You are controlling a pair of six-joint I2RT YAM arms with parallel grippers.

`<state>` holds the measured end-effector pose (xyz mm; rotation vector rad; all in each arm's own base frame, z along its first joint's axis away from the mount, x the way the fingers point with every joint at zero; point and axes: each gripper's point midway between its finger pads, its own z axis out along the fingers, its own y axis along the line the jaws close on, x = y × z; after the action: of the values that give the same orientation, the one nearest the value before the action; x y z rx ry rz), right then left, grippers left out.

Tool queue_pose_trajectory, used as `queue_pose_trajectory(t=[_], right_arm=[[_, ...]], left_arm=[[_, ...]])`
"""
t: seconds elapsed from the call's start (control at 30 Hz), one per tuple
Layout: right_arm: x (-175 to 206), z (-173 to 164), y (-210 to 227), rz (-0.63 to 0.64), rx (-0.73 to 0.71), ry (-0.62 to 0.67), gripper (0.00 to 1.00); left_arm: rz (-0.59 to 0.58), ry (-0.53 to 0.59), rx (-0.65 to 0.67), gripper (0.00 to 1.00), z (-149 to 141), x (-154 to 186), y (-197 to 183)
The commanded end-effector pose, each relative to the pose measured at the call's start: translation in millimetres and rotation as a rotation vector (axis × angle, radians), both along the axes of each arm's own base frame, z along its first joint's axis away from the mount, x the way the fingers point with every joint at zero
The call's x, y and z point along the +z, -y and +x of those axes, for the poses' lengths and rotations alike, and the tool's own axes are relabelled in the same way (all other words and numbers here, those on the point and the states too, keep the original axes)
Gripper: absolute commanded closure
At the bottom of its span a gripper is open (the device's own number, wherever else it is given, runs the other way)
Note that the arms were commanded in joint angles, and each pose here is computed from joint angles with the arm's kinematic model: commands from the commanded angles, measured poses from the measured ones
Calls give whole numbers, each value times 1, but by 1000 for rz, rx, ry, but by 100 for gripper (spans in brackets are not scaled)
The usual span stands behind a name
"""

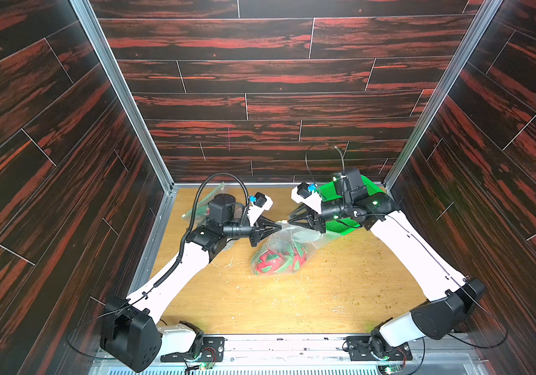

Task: Open the zip-top bag and take out the dragon fruit
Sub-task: Pick up the zipper food storage bag at the center of the board.

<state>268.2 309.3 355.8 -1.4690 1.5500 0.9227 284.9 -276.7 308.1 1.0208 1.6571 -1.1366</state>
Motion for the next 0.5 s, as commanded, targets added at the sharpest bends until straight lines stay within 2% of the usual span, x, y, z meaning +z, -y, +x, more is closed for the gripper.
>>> queue_pose_trajectory(t=[0.0, 0.47], right_arm=[[17, -11, -7, 58, 65, 26, 67], [-12, 0, -15, -51, 74, 179, 65]], left_arm=[[-34, 34, -22, 98, -3, 16, 1], [-63, 21, -41, 99, -6, 24, 3]])
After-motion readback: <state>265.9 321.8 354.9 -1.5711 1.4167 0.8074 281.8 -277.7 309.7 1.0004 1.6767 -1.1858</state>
